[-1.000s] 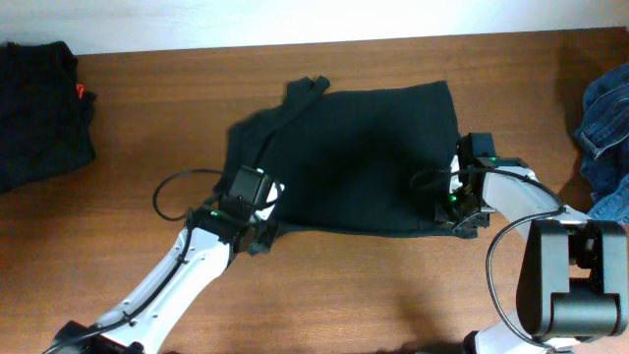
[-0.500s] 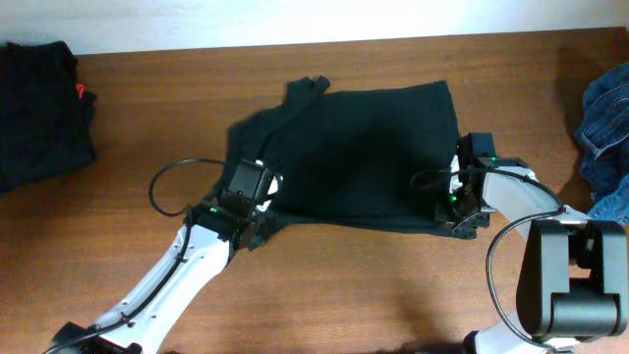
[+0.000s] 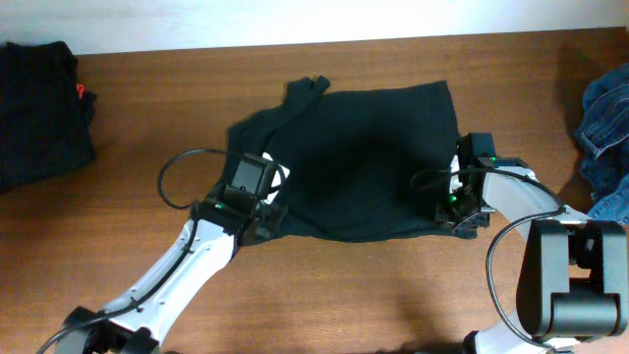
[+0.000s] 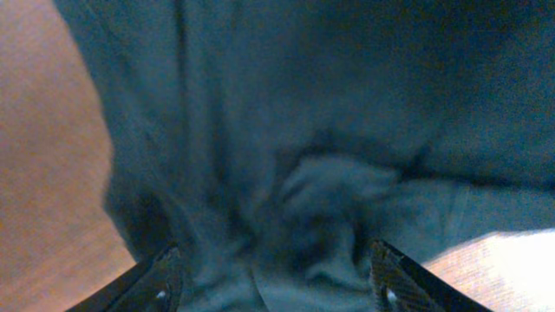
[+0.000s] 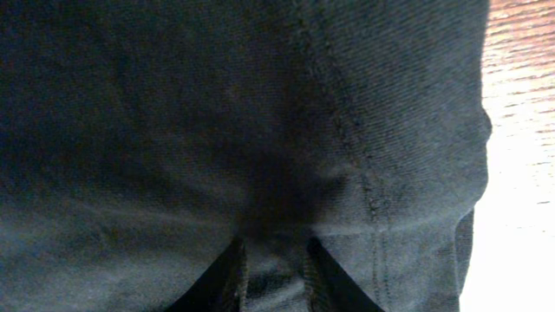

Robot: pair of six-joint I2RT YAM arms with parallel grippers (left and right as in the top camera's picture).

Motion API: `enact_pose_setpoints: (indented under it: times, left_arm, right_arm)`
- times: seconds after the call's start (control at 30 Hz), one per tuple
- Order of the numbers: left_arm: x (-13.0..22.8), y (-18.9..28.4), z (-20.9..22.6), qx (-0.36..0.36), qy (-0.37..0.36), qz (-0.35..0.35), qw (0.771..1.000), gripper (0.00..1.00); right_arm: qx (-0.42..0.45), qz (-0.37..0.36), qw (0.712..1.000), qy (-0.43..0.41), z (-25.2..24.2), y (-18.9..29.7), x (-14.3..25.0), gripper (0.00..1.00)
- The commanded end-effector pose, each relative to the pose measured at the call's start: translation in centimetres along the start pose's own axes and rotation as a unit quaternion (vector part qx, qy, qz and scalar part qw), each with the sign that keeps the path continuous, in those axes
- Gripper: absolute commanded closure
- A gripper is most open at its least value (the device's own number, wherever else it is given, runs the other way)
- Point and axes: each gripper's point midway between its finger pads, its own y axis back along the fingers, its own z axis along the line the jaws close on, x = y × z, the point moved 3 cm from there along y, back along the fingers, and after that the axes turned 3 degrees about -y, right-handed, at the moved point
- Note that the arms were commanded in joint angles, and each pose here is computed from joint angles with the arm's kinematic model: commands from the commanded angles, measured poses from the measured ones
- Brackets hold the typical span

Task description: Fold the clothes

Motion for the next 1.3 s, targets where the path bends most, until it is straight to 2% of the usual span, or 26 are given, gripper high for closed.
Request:
enact_pose_setpoints:
  times: [0.0,0.17,0.3,0.4,0.47,0.53,0.63,1.0,1.27]
  left_arm:
    - [0.4,0.0,-0.4,0.017,-0.009,0.019,1.000,0.31]
    - [2.6,0.3,-1.5,0.049,0.007,0.070,0.996,0.34]
    - [3.3,0.4,-1.8,0.059,0.014,0.085,0.995,0.43]
    - [3.4,0.3,-1.6,0.053,0.074,0.092,0.992,0.48]
    - [3.7,0.1,-1.2,0.046,0.135,0.101,0.985,0.46]
    - [4.1,-0.1,-0.5,0.036,0.198,0.110,0.973,0.38]
    - [4.8,-0.2,0.4,0.028,0.269,0.123,0.955,0.36]
    - [3.9,-0.6,-0.5,0.109,0.333,0.105,0.931,0.37]
    - [5.4,-2.2,-0.8,0.129,0.381,0.096,0.911,0.38]
  right_arm:
    - [-0.016,0.019,1.000,-0.004,0.4,-0.8,0.9,0.73]
    - [-0.016,0.019,1.000,-0.004,0.4,-0.8,0.9,0.73]
    - [-0.016,0.019,1.000,-0.004,0.4,-0.8,0.9,0.73]
    - [-0.017,0.019,1.000,-0.004,0.4,-0.8,0.9,0.73]
    - [-0.017,0.019,1.000,-0.004,0.4,-0.8,1.0,0.73]
    - [-0.017,0.019,1.000,-0.004,0.4,-0.8,1.0,0.73]
    - [-0.018,0.019,1.000,-0.004,0.4,-0.8,1.0,0.73]
    - [-0.018,0.020,1.000,-0.004,0.4,-0.8,1.0,0.73]
    - [-0.018,0.021,1.000,-0.004,0.4,-0.8,1.0,0.73]
